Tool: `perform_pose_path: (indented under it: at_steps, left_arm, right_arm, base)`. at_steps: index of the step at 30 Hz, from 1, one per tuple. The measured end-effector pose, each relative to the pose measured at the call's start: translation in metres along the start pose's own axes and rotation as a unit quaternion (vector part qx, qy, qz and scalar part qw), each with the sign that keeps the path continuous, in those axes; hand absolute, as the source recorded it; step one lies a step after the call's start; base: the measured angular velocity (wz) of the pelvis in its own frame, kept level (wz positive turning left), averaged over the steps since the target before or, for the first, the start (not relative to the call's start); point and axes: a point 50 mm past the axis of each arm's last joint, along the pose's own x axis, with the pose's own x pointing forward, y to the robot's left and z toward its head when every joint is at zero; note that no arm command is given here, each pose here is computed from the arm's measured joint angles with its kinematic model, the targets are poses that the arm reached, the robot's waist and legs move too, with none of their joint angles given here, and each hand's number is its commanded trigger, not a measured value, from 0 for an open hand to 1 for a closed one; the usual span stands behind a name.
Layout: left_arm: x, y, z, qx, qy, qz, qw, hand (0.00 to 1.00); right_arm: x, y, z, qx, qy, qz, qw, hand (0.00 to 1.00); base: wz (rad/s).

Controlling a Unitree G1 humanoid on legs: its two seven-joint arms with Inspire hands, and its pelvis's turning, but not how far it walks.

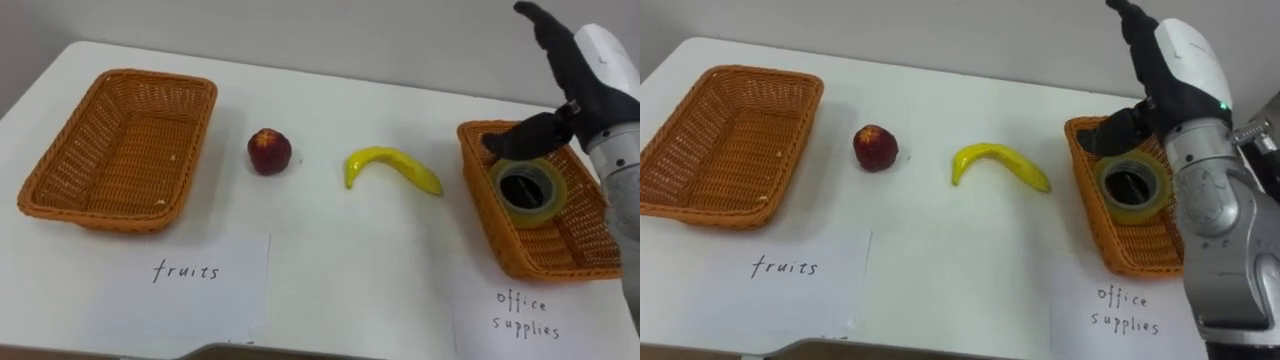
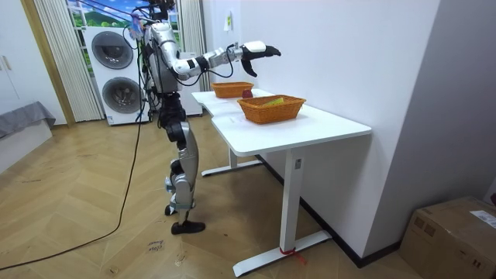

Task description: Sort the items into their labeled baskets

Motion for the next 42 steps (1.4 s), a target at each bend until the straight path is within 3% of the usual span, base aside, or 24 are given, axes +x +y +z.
perform_pose_path:
  at_steps: [19,29,42]
  left_arm:
    - [0.002,-0.004,0.027,0.001,-0.023,-0.024,0.999,0.00]
    - [0.002,-0.003,0.025,0.005,-0.012,-0.030,0.999,0.00]
    - [0.002,0.000,0.017,0.039,0.005,-0.022,0.999,0.00]
  right_arm:
    - [0.008,0.018,0.018,0.012,-0.019,0.061,0.998,0.00]
    - [0.009,0.027,0.019,-0.003,-0.011,0.089,0.996,0.00]
    - [0.013,0.052,-0.011,-0.027,0.063,0.144,0.987,0.00]
  base:
    - [0.07]
    - [0.07]
    - [0.06]
